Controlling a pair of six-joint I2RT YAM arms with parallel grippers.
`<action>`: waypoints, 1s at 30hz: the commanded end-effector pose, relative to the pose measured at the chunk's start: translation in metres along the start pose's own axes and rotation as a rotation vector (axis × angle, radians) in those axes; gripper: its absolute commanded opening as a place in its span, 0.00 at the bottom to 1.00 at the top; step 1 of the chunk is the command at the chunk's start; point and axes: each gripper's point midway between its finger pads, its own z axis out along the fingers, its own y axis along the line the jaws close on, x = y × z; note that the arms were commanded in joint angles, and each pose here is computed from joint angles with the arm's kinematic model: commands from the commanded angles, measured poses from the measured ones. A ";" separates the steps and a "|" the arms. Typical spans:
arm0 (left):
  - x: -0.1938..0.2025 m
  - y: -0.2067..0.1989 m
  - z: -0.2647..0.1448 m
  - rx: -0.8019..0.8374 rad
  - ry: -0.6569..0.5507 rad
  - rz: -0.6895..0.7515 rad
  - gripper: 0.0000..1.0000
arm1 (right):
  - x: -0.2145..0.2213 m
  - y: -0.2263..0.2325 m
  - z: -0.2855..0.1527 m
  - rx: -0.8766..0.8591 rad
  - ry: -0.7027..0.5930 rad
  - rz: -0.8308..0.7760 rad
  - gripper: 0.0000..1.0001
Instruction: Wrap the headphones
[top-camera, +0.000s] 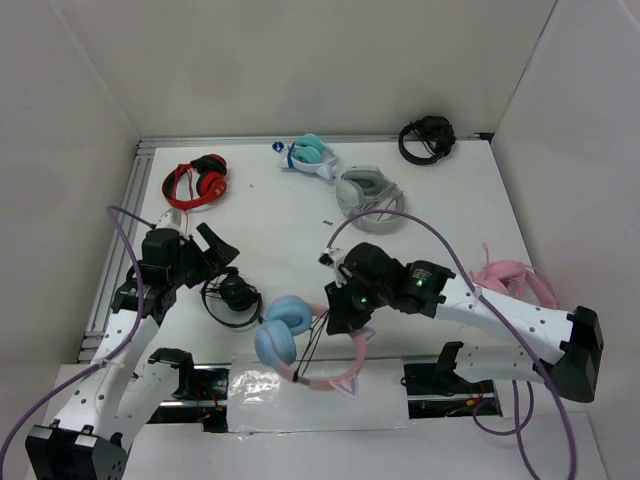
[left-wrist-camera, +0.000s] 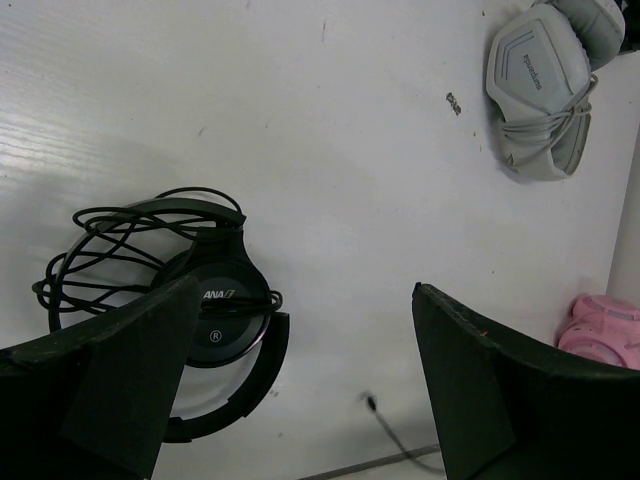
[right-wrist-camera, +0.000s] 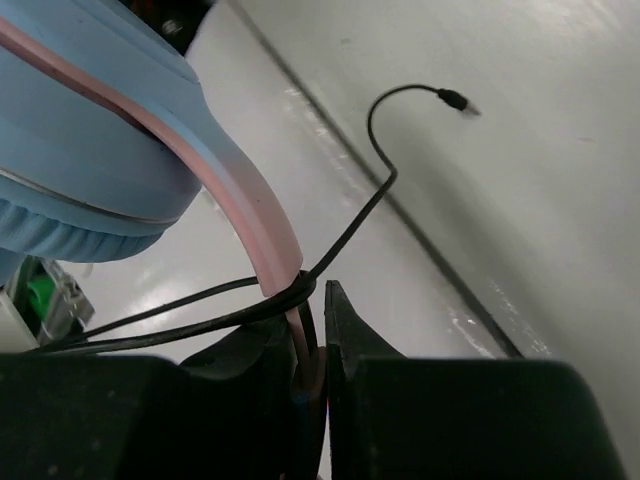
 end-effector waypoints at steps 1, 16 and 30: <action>-0.006 -0.005 0.001 0.039 -0.028 0.030 0.99 | -0.027 -0.007 0.002 -0.115 -0.105 0.051 0.00; -0.003 -0.006 0.018 0.051 0.003 0.050 0.99 | -0.042 -0.178 -0.009 0.297 -0.300 0.493 0.00; 0.019 -0.061 0.016 0.505 0.052 0.356 0.99 | -0.076 -0.135 -0.068 0.342 -0.388 0.304 0.00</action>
